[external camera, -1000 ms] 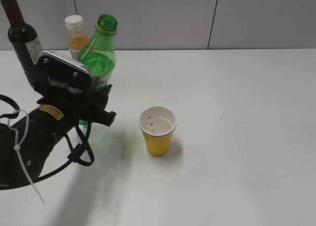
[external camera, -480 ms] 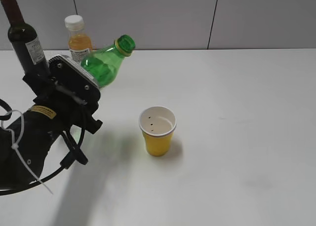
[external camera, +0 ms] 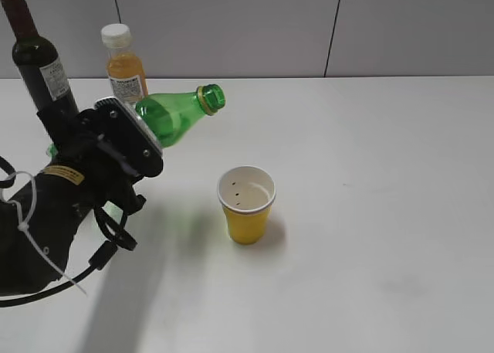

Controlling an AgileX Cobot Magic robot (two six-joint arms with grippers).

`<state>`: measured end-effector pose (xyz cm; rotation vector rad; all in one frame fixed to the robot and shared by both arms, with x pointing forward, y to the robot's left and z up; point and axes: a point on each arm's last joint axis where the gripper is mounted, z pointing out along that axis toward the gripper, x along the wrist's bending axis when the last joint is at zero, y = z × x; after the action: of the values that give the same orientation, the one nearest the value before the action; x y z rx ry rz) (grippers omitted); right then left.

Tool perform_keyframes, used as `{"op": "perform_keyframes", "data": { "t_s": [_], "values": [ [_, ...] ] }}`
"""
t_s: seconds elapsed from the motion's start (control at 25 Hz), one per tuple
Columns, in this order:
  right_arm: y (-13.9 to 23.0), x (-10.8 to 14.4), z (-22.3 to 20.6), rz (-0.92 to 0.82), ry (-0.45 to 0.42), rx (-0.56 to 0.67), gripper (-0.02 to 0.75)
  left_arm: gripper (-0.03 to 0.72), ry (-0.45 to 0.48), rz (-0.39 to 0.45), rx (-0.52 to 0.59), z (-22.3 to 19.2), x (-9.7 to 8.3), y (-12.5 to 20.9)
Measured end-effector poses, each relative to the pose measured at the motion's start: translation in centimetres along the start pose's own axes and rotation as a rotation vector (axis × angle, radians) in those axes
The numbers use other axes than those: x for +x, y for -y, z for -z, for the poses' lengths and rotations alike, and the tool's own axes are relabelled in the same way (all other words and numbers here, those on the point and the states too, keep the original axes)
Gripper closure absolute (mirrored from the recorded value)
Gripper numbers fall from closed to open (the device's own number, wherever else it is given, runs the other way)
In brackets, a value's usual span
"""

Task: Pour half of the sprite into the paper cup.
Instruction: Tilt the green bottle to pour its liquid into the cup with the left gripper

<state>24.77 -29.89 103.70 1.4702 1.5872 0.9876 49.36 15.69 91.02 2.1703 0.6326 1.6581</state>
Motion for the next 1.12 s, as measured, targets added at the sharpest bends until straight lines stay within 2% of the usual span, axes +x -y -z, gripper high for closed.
{"op": "perform_keyframes", "data": {
  "t_s": [0.36, 0.88, 1.12],
  "values": [
    [0.0, 0.0, 0.0, 0.0, 0.0, 0.0, 0.146, 0.235, -0.023, -0.182, 0.014, 0.01, 0.22, 0.11],
    [0.0, 0.0, 0.0, 0.0, 0.0, 0.0, 0.146, 0.235, -0.027, -0.275, 0.01, 0.01, 0.25, 0.05],
    [0.0, 0.0, 0.0, 0.0, 0.0, 0.0, 0.146, 0.235, -0.027, -0.342, 0.008, 0.0, 0.25, 0.03]
  ]
}}
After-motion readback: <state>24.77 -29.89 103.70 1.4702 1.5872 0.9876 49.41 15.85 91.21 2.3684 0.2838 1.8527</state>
